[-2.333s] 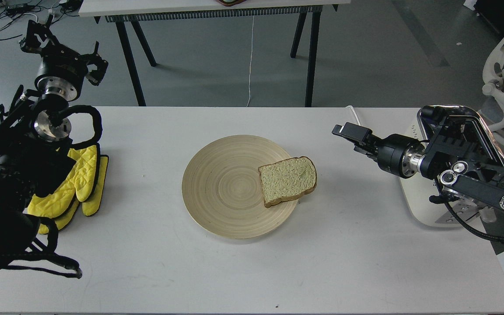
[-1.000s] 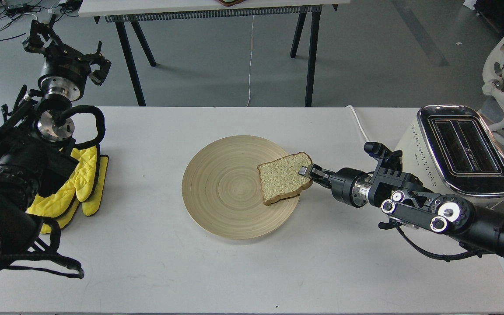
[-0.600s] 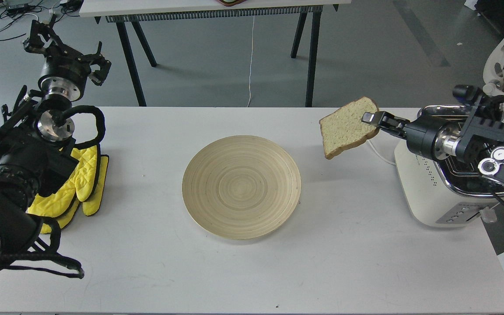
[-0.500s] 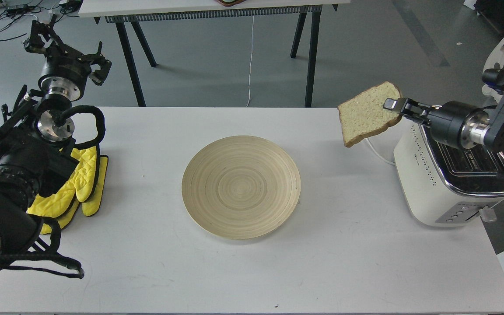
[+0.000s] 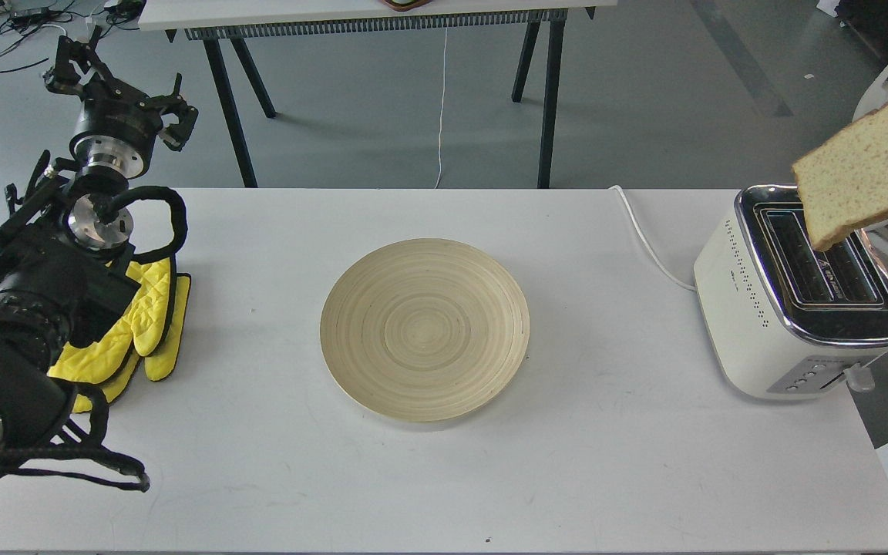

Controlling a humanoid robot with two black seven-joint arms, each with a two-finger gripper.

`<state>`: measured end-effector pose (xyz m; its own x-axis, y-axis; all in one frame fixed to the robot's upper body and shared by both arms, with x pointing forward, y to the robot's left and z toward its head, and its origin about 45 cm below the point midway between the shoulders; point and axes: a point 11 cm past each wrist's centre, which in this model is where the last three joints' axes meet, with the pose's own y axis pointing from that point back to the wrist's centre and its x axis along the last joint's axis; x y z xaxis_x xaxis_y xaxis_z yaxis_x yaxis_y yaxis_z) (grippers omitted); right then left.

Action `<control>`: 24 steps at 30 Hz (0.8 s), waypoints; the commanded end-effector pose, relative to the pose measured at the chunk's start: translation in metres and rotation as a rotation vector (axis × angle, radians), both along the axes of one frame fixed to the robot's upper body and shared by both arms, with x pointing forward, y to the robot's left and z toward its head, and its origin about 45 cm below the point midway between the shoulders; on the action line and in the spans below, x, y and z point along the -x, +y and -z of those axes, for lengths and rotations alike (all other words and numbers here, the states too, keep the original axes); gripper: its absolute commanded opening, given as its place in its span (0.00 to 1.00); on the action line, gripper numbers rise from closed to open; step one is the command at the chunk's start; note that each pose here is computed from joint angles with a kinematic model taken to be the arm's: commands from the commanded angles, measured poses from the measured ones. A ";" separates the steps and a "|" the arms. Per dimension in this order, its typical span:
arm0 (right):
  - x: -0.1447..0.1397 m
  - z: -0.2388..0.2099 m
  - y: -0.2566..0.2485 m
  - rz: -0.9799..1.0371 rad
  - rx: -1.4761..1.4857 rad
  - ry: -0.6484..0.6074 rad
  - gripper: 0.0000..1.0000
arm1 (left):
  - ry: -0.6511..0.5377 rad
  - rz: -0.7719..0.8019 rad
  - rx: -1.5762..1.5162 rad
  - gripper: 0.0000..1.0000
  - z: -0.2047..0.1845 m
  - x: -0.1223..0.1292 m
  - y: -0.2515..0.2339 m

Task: Put bread in toaster with right arm
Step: 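Carry the bread with the right gripper up over the toaster slot, then lower the bread into the toaster slot with the right gripper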

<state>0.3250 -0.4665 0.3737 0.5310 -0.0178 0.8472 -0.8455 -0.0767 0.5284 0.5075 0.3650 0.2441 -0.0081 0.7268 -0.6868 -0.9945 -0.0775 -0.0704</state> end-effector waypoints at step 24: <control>-0.006 0.047 0.013 -0.029 -0.004 0.068 0.01 | 0.000 0.000 0.002 1.00 0.000 0.000 -0.001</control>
<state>0.3298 -0.4560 0.3309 0.5824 -0.0022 0.8129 -0.8093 -0.0963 0.5795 0.5079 0.3639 0.2445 -0.0062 0.7262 -0.6874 -0.9945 -0.0762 -0.0716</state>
